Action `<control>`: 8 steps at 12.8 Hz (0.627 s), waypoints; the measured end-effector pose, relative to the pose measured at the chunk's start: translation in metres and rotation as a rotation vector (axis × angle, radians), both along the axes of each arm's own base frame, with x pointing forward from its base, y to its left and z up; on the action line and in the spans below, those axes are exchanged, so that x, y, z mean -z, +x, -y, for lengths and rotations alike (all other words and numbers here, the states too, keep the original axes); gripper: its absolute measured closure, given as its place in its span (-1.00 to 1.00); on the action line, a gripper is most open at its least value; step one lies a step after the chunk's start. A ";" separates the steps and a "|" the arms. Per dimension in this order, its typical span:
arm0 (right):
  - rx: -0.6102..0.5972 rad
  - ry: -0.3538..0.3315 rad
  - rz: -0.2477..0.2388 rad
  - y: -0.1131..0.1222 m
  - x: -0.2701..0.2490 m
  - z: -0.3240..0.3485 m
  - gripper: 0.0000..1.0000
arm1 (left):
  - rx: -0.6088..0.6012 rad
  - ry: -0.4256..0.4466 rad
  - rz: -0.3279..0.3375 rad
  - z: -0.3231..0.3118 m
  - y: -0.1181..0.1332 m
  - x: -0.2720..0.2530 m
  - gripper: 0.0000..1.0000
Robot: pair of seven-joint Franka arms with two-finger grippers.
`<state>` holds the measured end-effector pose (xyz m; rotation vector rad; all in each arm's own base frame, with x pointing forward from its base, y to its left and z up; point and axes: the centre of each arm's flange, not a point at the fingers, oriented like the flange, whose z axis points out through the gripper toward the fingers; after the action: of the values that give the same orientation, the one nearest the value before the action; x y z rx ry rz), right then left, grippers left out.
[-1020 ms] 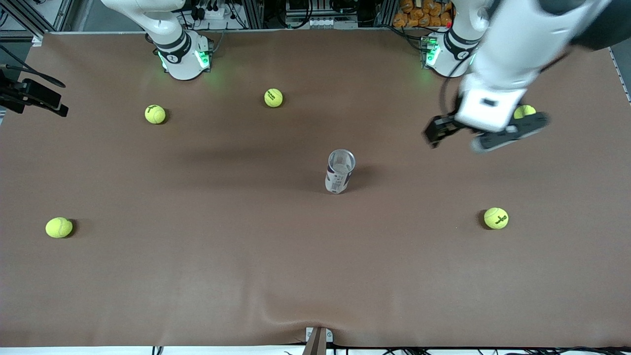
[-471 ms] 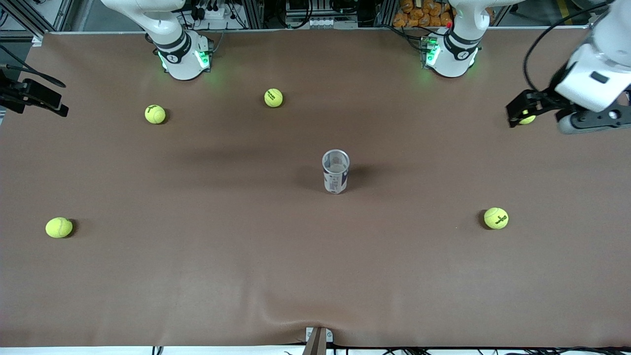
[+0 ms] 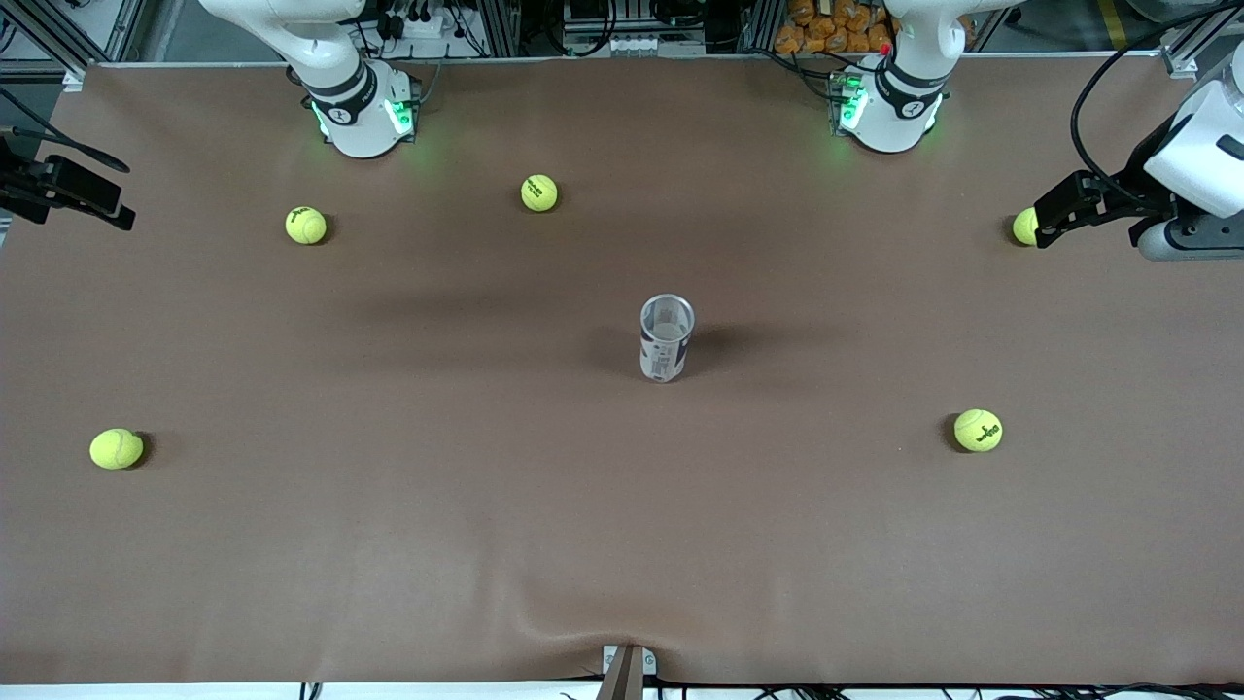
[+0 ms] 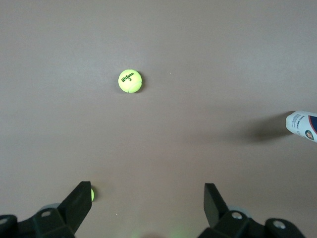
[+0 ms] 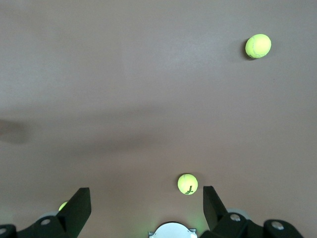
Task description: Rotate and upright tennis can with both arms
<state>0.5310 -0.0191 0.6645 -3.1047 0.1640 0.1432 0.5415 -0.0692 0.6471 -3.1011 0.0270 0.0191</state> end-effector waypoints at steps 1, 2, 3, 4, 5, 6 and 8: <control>-0.003 0.000 0.000 0.000 0.000 -0.002 -1.00 | 0.000 0.000 0.004 0.000 0.000 0.000 -1.00; -0.005 0.000 0.000 0.000 0.000 -0.003 -1.00 | 0.001 -0.001 0.010 0.000 0.001 -0.001 -1.00; -0.006 0.000 0.000 0.000 0.000 -0.003 -1.00 | 0.001 -0.002 0.015 0.001 0.001 -0.001 -1.00; -0.006 0.000 0.000 0.000 0.000 -0.003 -1.00 | 0.001 -0.002 0.016 0.001 0.002 -0.002 -1.00; -0.006 0.000 0.000 0.000 0.000 -0.003 -1.00 | 0.001 -0.002 0.016 0.001 0.002 -0.002 -1.00; -0.006 0.000 0.000 0.000 0.000 -0.003 -1.00 | 0.001 -0.003 0.020 0.000 0.002 -0.003 -1.00; -0.006 0.000 0.000 0.000 0.000 -0.003 -1.00 | 0.000 -0.002 0.039 0.000 0.002 -0.011 -1.00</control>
<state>0.5311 -0.0157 0.6645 -3.1055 0.1541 0.1434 0.5437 -0.0689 0.6579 -3.1028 0.0260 -0.0420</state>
